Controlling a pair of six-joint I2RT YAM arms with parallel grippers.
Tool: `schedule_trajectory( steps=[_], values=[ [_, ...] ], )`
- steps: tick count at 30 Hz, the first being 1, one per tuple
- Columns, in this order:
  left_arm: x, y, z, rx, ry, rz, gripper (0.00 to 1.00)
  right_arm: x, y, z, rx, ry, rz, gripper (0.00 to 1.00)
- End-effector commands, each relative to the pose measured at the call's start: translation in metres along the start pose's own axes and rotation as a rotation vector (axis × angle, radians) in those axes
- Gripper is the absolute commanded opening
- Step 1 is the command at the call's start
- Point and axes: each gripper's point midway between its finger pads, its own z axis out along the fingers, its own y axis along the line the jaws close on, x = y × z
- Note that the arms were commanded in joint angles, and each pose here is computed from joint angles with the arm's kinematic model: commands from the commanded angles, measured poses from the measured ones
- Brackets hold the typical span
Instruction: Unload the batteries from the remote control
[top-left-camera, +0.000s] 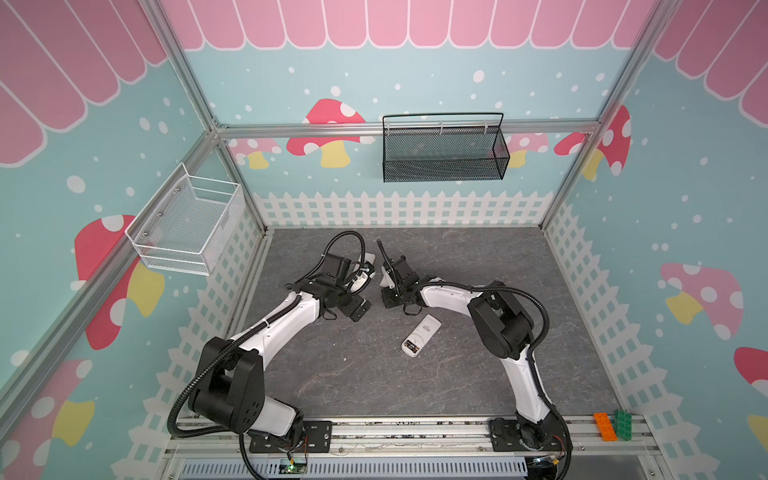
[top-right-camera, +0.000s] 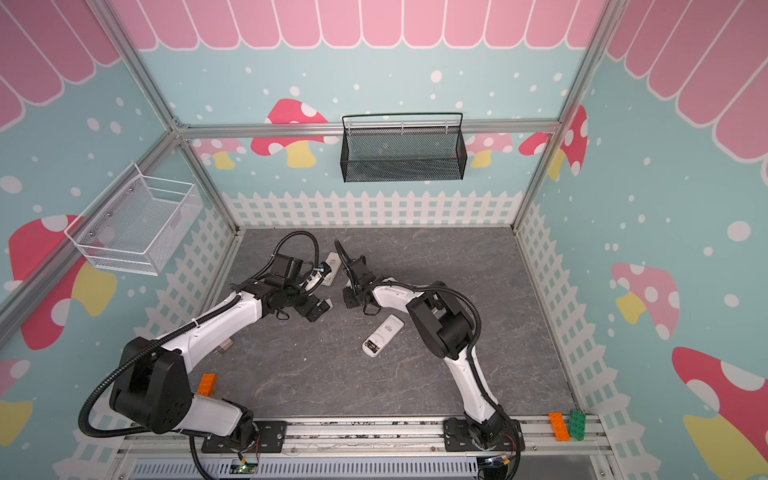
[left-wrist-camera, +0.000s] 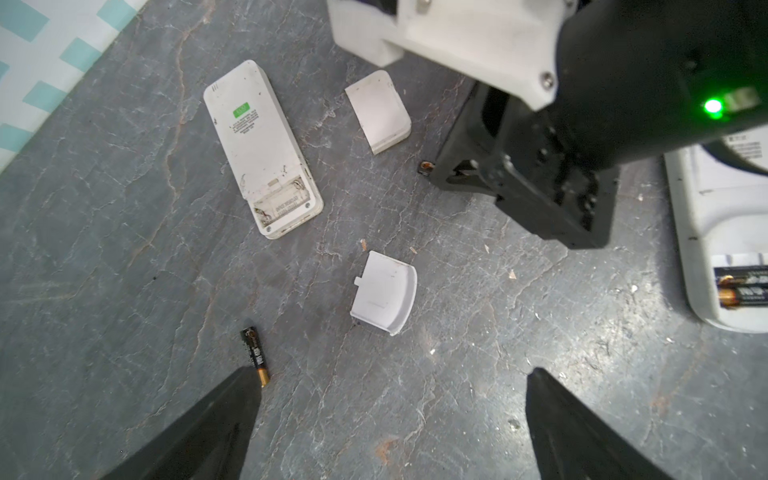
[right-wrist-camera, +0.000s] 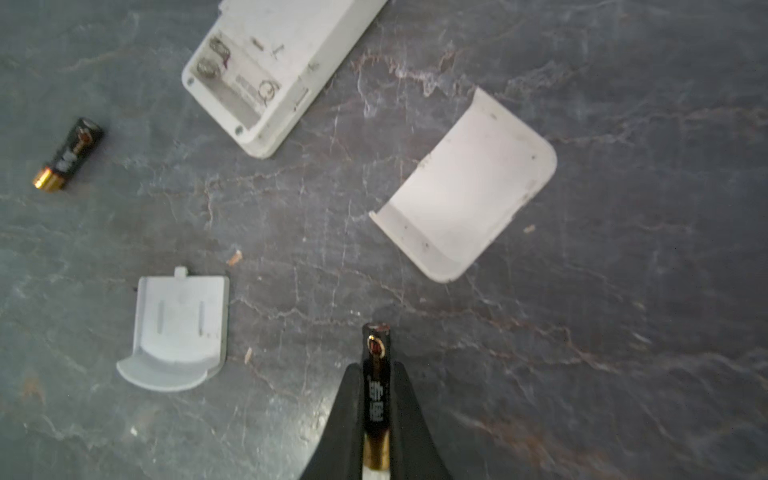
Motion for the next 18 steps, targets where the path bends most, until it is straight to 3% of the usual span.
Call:
schedule_trajectory(
  steps=[1, 4, 10, 14, 18],
  values=[
    [0.0, -0.027, -0.009, 0.125, -0.034, 0.027, 0.99, -0.003, -0.006, 0.003, 0.028, 0.006, -0.013, 0.24],
    [-0.001, -0.046, -0.013, 0.2, -0.028, 0.062, 0.99, -0.021, -0.004, -0.018, 0.034, -0.038, -0.03, 0.36],
    [-0.002, -0.099, -0.012, 0.294, 0.013, 0.359, 0.99, -0.039, -0.027, -0.089, 0.089, -0.135, -0.009, 0.44],
    [0.003, -0.137, -0.004, 0.339, 0.035, 0.543, 0.99, -0.014, -0.067, -0.141, 0.185, -0.164, 0.038, 0.5],
    [0.02, -0.164, 0.015, 0.324, 0.09, 0.703, 1.0, 0.042, -0.122, -0.177, 0.293, -0.133, 0.145, 0.59]
  ],
)
